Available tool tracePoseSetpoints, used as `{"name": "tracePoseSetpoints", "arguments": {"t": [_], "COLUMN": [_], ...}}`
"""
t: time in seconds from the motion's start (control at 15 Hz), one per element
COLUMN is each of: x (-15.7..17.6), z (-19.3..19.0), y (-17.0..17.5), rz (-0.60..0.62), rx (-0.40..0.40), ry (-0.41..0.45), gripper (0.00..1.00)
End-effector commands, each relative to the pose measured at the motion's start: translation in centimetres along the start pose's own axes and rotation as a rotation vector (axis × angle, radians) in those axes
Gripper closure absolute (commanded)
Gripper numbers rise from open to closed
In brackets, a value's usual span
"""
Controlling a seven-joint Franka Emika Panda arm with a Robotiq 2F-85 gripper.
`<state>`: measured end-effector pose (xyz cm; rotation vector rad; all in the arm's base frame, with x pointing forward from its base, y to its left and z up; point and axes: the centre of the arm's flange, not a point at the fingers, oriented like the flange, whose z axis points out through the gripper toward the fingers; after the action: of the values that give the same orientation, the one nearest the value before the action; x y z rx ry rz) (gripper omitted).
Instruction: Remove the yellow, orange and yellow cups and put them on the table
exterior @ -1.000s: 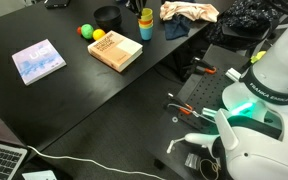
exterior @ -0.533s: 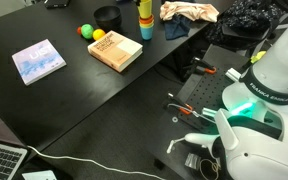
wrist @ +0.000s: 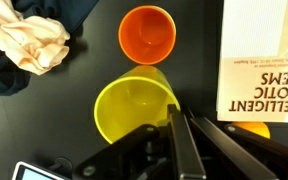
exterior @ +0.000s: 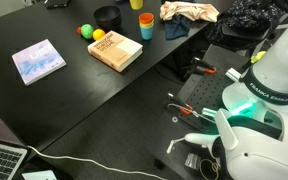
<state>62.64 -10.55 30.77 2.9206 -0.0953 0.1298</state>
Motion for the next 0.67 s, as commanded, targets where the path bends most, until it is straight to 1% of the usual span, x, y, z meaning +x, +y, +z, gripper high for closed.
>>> {"name": "tracePoseSetpoints", "arguments": {"t": [0.0,0.2,0.4,0.6], "x": [2.3,3.3,3.9,3.7], "z": [2.0,4.3,6.5,9.2], "y": [-1.9,-3.2,-3.7,-3.9], "rz": [-0.046,-0.081,-0.107,-0.109], "rx": [-0.009,0.001,0.005,0.021], "ry": [0.036,0.056,0.071,0.041], "gripper": [0.96,0.96,0.96,0.96]}}
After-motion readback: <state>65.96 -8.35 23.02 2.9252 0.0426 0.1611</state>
